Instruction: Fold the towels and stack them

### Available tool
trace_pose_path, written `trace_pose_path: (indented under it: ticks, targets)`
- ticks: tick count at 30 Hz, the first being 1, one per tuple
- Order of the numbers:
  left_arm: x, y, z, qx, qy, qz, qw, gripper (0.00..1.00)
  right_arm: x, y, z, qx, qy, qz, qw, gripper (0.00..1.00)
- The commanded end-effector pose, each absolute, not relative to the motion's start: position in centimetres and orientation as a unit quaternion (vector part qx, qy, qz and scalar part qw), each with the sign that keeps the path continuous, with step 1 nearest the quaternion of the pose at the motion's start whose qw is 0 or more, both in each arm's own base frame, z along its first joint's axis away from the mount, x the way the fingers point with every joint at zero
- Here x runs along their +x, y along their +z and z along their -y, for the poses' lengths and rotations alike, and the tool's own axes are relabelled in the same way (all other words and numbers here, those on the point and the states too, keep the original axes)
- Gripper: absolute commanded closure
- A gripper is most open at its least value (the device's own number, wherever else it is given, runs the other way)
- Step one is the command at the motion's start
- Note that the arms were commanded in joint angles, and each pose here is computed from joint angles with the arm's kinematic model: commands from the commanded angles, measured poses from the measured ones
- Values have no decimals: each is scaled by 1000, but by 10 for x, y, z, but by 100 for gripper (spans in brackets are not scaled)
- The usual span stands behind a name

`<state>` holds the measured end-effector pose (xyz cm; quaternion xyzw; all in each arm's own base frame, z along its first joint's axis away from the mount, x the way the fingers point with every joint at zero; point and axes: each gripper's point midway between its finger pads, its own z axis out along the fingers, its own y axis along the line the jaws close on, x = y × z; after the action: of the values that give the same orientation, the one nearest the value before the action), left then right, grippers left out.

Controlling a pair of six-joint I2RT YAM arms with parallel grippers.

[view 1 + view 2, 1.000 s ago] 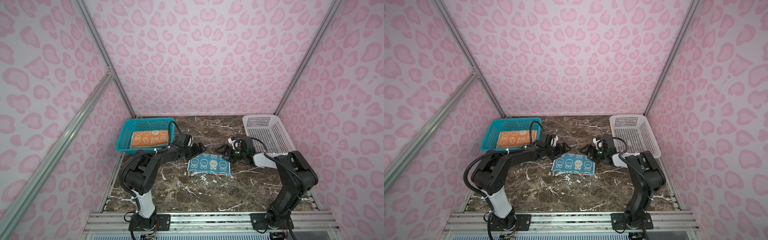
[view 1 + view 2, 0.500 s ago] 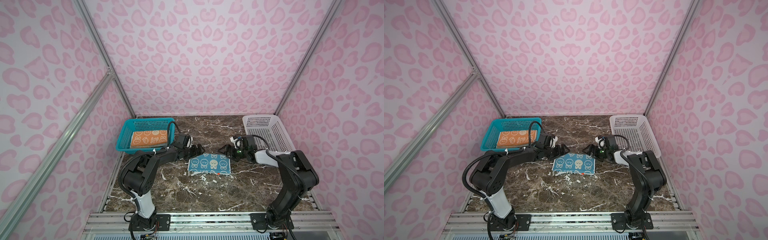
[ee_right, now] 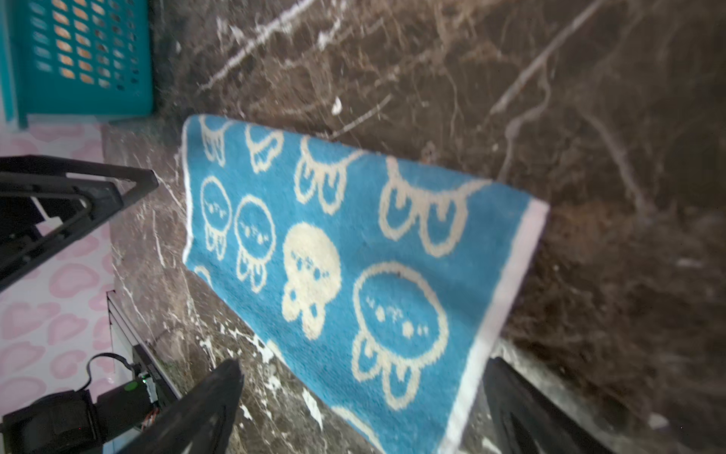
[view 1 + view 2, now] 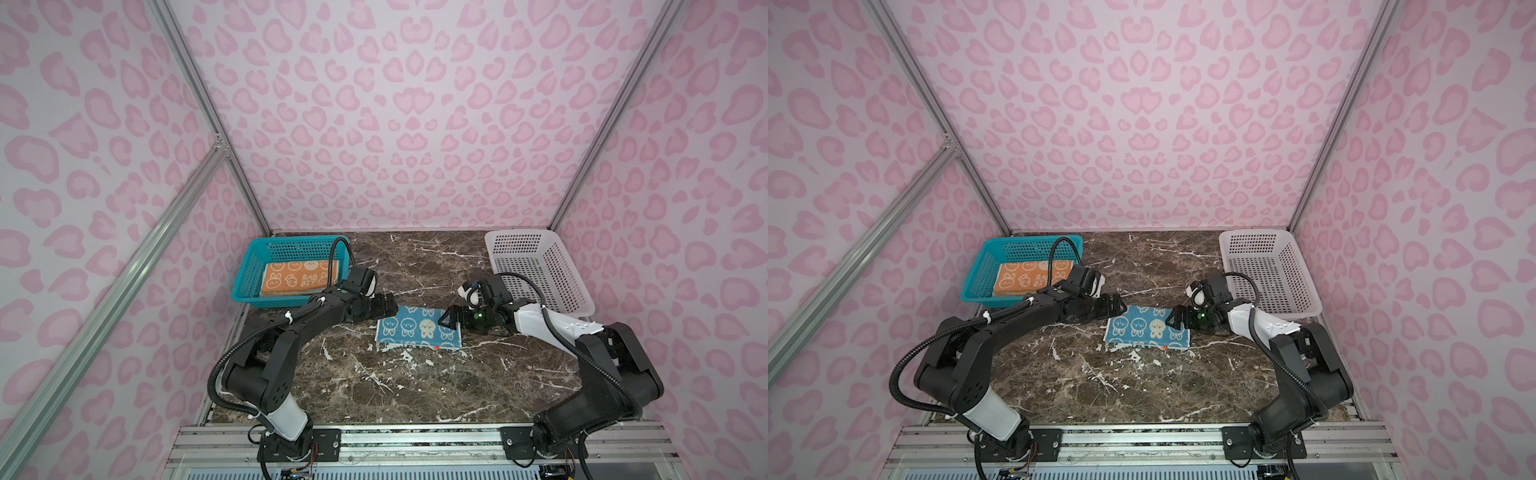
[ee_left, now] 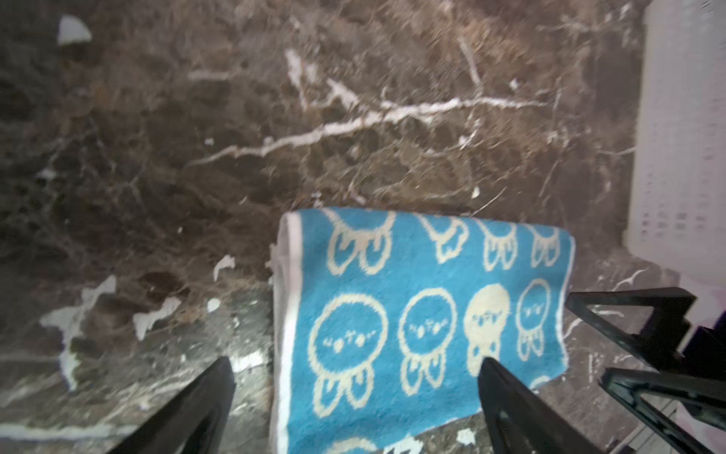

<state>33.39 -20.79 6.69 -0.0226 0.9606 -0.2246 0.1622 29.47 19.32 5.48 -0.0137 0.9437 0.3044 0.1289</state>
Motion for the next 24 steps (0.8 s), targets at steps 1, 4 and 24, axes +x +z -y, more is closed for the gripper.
trace_pose_path:
  ticks: [1,4,24]
  targets:
    - [321,50,206,-13,-210,-969,131,1,281,39,-181,-11,272,-955,115,2]
    - [319,42,209,-6,-203,-972,122,0,276,32,-178,-7,265,-958,106,2]
    - [292,-2,204,43,-94,-993,53,39,274,19,-198,-6,273,-958,92,2]
